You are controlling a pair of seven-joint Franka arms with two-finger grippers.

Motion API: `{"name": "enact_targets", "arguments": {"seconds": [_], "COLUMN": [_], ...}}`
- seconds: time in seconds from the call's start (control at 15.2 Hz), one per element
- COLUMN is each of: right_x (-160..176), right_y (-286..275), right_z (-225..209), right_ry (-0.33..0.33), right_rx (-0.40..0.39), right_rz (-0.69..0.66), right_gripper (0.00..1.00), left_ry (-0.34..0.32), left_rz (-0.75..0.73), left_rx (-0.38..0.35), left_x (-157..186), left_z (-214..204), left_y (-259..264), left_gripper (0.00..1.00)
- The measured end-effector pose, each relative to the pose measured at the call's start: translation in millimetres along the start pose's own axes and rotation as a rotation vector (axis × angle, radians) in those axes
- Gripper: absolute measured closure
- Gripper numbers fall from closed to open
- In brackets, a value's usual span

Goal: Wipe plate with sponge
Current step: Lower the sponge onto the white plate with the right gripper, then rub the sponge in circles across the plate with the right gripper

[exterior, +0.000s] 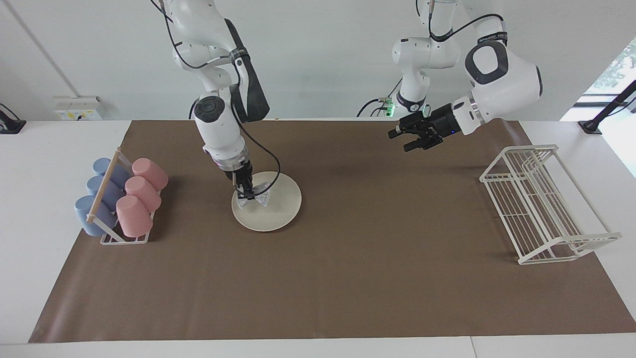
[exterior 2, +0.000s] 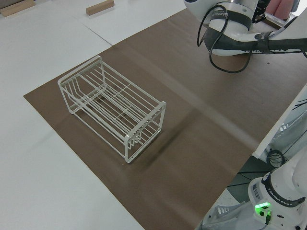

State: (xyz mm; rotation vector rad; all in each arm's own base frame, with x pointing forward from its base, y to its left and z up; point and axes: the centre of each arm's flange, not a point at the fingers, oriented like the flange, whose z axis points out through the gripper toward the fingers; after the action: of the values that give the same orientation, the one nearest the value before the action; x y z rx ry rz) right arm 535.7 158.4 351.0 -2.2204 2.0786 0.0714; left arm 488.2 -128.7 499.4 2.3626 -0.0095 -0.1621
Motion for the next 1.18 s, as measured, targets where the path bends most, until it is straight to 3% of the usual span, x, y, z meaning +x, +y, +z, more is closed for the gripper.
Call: {"name": "enact_targets", "arguments": {"seconds": [0.72,0.92,1.18], "right_x": [3.1,1.7,-18.5], "right_y": [10.7,10.3,8.9], "right_z": [46.2,45.5,42.0], "right_ry": [0.007,0.006,-0.031], "right_rx": [0.037,0.041,0.097], "right_rz": [0.004,0.02,0.054], "right_gripper": [0.88,0.88,0.88], "left_ry": [-0.018,-0.009,0.024], "left_rz": [0.051,0.052,0.039], "left_rx": [0.626,0.732,0.772], "left_x": [-18.1,-20.1,-30.5], "left_z": [-94.1,-108.8,-132.6], "left_y": [30.7,29.2,34.1], "left_gripper": [0.0,0.0,0.0]}}
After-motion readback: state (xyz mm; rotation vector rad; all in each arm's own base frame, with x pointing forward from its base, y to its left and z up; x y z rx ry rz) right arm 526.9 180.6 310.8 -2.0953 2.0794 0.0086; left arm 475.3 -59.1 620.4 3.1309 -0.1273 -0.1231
